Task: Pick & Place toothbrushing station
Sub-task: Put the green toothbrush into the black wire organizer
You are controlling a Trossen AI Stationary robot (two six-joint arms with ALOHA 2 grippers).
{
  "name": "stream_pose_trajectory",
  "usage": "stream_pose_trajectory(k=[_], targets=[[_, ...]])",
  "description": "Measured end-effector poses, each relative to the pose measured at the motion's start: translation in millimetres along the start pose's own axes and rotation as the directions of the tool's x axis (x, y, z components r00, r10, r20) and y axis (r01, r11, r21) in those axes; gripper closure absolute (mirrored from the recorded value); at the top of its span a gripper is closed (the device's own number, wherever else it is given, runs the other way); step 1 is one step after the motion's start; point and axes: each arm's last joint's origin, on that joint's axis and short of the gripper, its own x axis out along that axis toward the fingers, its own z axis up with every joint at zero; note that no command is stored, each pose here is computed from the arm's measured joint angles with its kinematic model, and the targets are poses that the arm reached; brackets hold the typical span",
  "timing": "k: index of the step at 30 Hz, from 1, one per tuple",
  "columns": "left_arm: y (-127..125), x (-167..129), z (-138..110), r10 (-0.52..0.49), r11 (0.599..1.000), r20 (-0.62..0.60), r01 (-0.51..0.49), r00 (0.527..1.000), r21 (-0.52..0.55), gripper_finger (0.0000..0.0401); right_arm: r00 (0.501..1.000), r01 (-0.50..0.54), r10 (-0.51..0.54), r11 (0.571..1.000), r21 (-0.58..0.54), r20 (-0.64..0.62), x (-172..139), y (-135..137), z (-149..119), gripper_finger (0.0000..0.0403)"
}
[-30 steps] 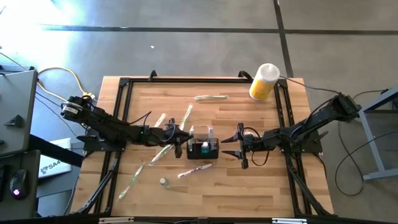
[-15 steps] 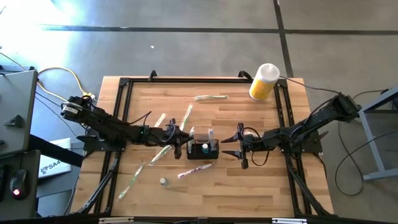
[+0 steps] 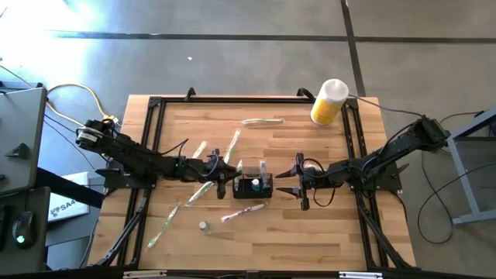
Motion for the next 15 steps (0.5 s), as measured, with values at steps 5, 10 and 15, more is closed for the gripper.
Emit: stream_pose_trajectory(k=[5,10,15], targets=[[-0.6,0.0,1.8,-0.005,1.000,0.018,0.005,1.000,-0.007,0.0356,1.000,0.000,0.000,1.000,0.000,0.000,0.0,0.0,0.0,0.0231],[-0.9,0.0,2.1,-0.013,1.000,0.020,0.013,1.000,-0.010,0.0356,1.000,0.000,0.000,1.000,0.000,-0.001,0.0,0.0,-0.1,0.0231],[-0.9,0.0,2.1,-0.013,1.000,0.020,0.013,1.000,-0.009,0.0351,1.000,0.001,-0.001,1.000,-0.002,-0.007,0.0,0.0,-0.7,0.0231]])
